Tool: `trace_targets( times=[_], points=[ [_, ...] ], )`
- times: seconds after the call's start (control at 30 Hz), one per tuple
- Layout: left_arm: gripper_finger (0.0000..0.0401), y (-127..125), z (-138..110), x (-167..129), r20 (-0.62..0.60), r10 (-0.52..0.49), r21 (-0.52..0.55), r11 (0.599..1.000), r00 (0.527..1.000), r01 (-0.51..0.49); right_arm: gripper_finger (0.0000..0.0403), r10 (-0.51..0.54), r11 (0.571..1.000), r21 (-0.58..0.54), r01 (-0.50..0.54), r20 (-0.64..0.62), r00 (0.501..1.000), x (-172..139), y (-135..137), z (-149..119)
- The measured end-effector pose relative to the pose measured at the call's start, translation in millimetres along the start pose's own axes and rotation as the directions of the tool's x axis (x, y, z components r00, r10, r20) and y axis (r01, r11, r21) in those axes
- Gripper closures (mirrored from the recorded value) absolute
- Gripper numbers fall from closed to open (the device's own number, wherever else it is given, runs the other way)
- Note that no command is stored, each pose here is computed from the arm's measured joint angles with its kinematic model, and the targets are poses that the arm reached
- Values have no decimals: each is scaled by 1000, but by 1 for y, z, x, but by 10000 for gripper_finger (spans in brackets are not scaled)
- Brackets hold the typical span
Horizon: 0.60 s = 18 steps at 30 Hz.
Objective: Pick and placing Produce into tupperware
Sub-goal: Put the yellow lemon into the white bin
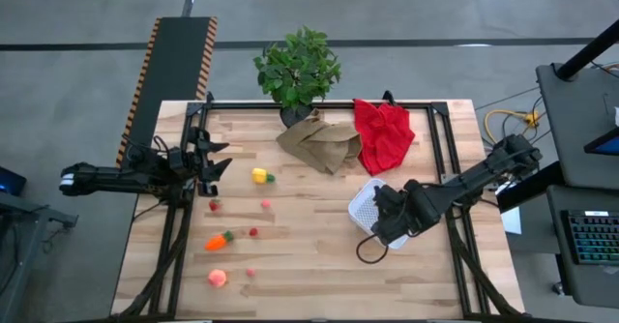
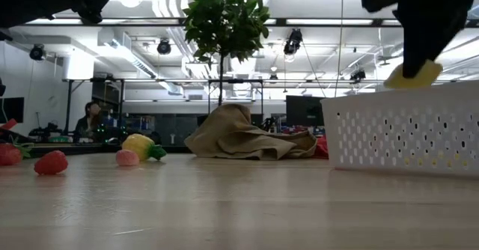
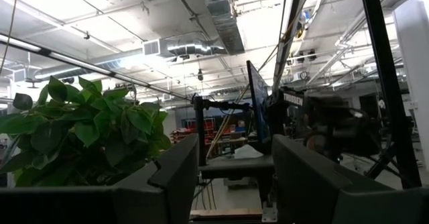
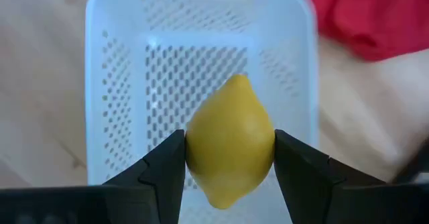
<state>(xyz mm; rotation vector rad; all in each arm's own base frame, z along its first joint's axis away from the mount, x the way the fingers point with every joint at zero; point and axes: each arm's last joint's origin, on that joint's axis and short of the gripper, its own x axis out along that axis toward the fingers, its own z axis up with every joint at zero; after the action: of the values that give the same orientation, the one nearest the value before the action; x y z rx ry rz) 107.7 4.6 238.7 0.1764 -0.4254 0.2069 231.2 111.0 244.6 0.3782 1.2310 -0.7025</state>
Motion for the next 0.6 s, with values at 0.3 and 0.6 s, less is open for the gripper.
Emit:
trace_targets(
  times=[0.3, 0.6],
  points=[
    [225, 0, 0, 0, 0, 0, 0, 1000, 1000, 0, 218, -36, 999, -17, 34, -91, 995, 29, -7, -16],
    [225, 0, -1, 0, -1, 0, 0, 1000, 1000, 0, 217, -68, 998, -19, 66, -138, 988, 40, -14, -23]
  ],
)
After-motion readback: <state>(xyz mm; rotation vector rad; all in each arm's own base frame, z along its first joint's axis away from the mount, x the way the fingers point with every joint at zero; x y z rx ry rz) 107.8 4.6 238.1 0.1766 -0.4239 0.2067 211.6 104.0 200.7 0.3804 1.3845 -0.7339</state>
